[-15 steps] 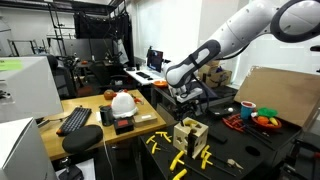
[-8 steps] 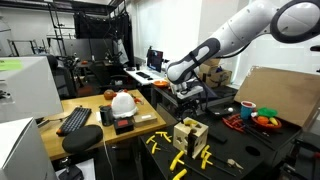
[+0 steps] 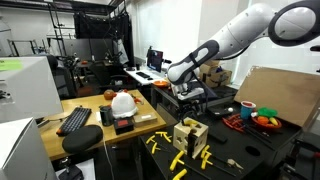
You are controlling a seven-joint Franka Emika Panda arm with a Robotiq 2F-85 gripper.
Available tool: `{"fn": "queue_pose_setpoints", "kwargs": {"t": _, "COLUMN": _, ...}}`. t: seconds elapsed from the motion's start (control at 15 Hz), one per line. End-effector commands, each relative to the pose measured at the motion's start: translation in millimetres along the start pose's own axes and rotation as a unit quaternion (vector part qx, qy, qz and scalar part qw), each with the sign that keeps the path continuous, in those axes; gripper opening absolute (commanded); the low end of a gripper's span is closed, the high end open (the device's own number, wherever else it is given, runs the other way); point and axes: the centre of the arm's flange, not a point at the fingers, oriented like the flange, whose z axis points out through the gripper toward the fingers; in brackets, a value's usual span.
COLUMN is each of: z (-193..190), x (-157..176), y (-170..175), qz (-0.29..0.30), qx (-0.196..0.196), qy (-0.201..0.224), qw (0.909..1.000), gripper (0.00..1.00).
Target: Put one yellow handle in the wooden box and then on the black stand
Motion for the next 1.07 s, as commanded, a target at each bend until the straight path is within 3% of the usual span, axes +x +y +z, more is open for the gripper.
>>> {"fn": "queue_pose_setpoints", "kwargs": {"t": 0.0, "z": -2, "x": 6, "y": -1, "qz": 0.004, "qx": 0.015, "qy": -0.02, "qw": 0.9997, "gripper": 1.0}}
{"fn": "queue_pose_setpoints", "kwargs": {"t": 0.47, "z": 5, "x": 8, "y": 7, "qz": 0.013, "qx": 0.027, "qy": -0.03, "qw": 0.9991, "gripper": 1.0}}
{"fn": "queue_pose_setpoints", "kwargs": {"t": 0.53, "z": 5, "x": 9, "y": 8, "qz": 0.014, "qx": 0.027, "qy": -0.03, "qw": 0.9991, "gripper": 0.75}}
{"fn": "queue_pose_setpoints", "kwargs": {"t": 0.67, "z": 6, "x": 9, "y": 10, "qz": 0.015, "qx": 0.029, "qy": -0.031, "qw": 0.999, "gripper": 0.68}}
{"fn": "queue_pose_setpoints", "kwargs": {"t": 1.0, "z": 8, "x": 10, "y": 11, "qz": 0.015, "qx": 0.032, "qy": -0.034, "qw": 0.9988, "gripper": 0.29}}
